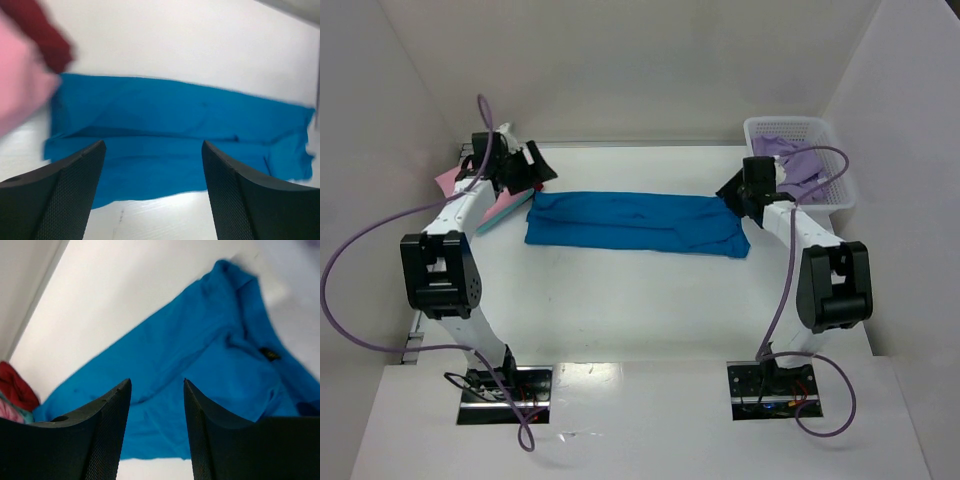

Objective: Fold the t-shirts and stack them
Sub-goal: Fold the other side of the tshirt into a rectangle

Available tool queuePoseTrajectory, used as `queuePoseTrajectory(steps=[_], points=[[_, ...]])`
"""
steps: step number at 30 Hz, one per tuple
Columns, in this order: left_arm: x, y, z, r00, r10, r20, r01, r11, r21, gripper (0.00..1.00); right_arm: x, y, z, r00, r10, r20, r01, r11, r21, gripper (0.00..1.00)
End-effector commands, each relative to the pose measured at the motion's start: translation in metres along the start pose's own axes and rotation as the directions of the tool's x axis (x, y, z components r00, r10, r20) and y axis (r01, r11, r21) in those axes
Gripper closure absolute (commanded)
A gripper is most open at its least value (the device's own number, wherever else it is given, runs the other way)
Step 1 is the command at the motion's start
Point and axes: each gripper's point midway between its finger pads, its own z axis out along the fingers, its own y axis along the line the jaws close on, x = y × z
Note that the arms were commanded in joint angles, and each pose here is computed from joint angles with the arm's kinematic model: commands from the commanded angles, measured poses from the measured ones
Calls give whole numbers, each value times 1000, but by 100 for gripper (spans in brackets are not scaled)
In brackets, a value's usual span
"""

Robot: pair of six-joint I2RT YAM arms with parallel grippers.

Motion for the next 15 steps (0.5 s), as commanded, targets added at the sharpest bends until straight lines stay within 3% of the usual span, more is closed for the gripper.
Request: queuePoseTrajectory(steps=[1, 7, 15], points=[[13, -81, -16, 958, 288, 11, -280, 923, 265, 14, 27, 24, -21, 994, -96, -42, 93, 992, -81, 48], [90, -129, -9, 897, 431, -101, -381, 867, 322, 13, 81, 1, -29, 976, -133, -170, 128, 991, -37, 48], [146, -125, -6, 890, 390, -236, -309, 897, 316, 13, 97, -19, -43, 975, -96, -202, 92, 995, -28, 48]])
